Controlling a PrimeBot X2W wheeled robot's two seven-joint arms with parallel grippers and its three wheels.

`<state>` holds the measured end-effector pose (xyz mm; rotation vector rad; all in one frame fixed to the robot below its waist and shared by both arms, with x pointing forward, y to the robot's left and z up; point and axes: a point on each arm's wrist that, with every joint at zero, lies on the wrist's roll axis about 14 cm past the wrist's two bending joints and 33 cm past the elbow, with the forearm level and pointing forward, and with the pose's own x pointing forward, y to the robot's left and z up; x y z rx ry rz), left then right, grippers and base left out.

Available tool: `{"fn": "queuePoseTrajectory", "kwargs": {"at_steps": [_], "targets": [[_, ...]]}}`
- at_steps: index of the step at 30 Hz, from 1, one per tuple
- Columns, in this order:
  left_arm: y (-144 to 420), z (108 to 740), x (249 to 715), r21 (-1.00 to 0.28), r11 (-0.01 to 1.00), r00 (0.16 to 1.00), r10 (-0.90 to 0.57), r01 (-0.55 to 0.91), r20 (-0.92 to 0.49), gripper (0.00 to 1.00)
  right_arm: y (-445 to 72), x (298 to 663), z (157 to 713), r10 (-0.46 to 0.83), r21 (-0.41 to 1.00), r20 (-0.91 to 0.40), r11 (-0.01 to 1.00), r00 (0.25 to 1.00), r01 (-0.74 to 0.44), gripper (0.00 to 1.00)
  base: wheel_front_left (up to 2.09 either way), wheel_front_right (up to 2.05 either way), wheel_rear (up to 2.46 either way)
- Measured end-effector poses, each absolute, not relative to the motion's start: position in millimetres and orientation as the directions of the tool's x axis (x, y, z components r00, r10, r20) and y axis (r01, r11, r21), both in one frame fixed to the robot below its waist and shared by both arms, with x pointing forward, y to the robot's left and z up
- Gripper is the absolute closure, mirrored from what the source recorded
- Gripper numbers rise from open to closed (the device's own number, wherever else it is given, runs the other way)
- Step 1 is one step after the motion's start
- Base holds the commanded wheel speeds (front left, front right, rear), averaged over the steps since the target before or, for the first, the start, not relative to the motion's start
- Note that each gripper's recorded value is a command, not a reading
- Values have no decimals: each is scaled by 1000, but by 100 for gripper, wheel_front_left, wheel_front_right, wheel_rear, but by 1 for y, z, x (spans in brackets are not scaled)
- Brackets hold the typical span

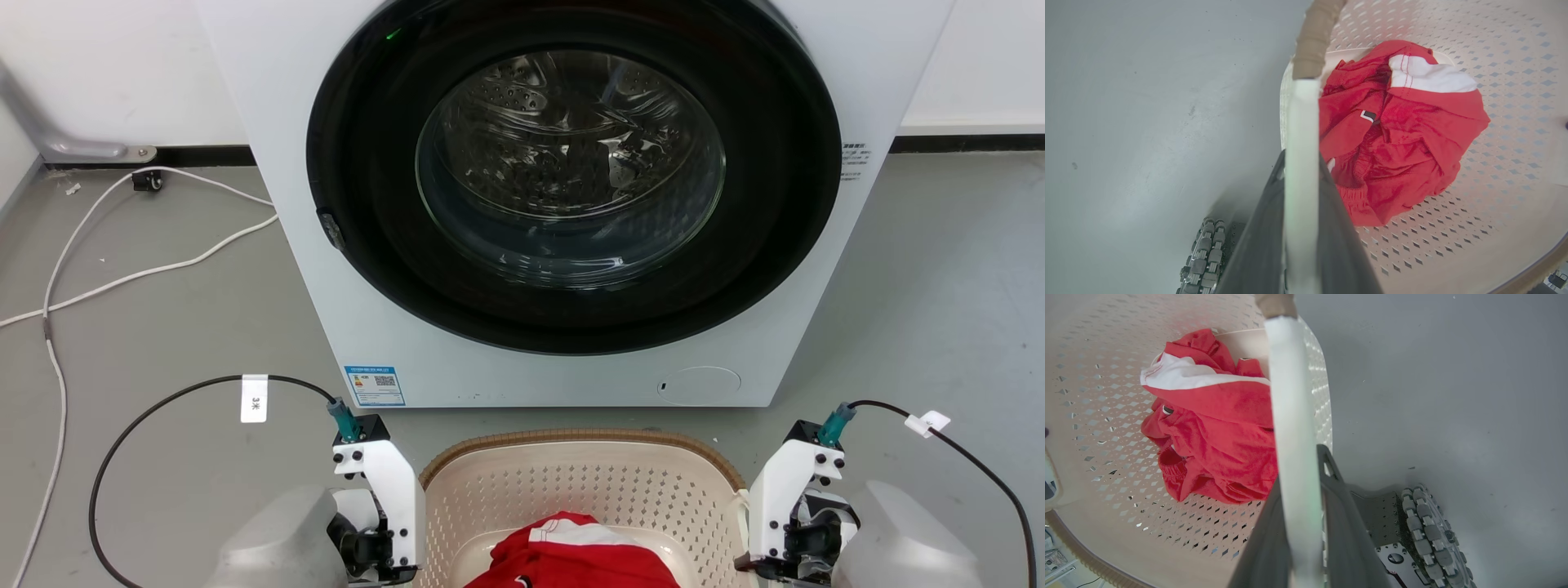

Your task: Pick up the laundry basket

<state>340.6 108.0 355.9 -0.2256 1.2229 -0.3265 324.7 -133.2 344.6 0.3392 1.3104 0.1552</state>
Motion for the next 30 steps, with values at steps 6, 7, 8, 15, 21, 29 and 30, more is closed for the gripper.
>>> {"fn": "queuePoseTrajectory", "kwargs": {"at_steps": [6, 7, 8, 15, 21, 29, 30], "targets": [[108, 356, 341, -343, 931, 306, -364, 124, -880, 100, -133, 325, 345, 302, 331, -918, 940, 256, 80, 100, 0, 0, 0], [108, 356, 341, -343, 931, 306, -364, 124, -880, 100, -133, 325, 345, 302, 332, -918, 940, 257, 80, 100, 0, 0, 0], [108, 356, 341, -342, 931, 306, -364, 124, -880, 100, -133, 325, 345, 302, 332, -918, 940, 257, 80, 100, 0, 0, 0], [108, 357, 341, -343, 931, 308, -364, 123, -879, 100, -133, 324, 345, 302, 333, -918, 940, 258, 81, 100, 0, 0, 0], [108, 356, 341, -344, 931, 307, -365, 122, -879, 100, -133, 324, 345, 303, 333, -918, 939, 257, 83, 100, 0, 0, 0], [108, 356, 341, -343, 931, 308, -365, 122, -879, 100, -133, 324, 345, 304, 334, -918, 939, 256, 83, 100, 0, 0, 0], [108, 356, 341, -344, 931, 308, -365, 121, -878, 100, -133, 324, 345, 303, 333, -918, 939, 256, 82, 100, 0, 0, 0]]}}
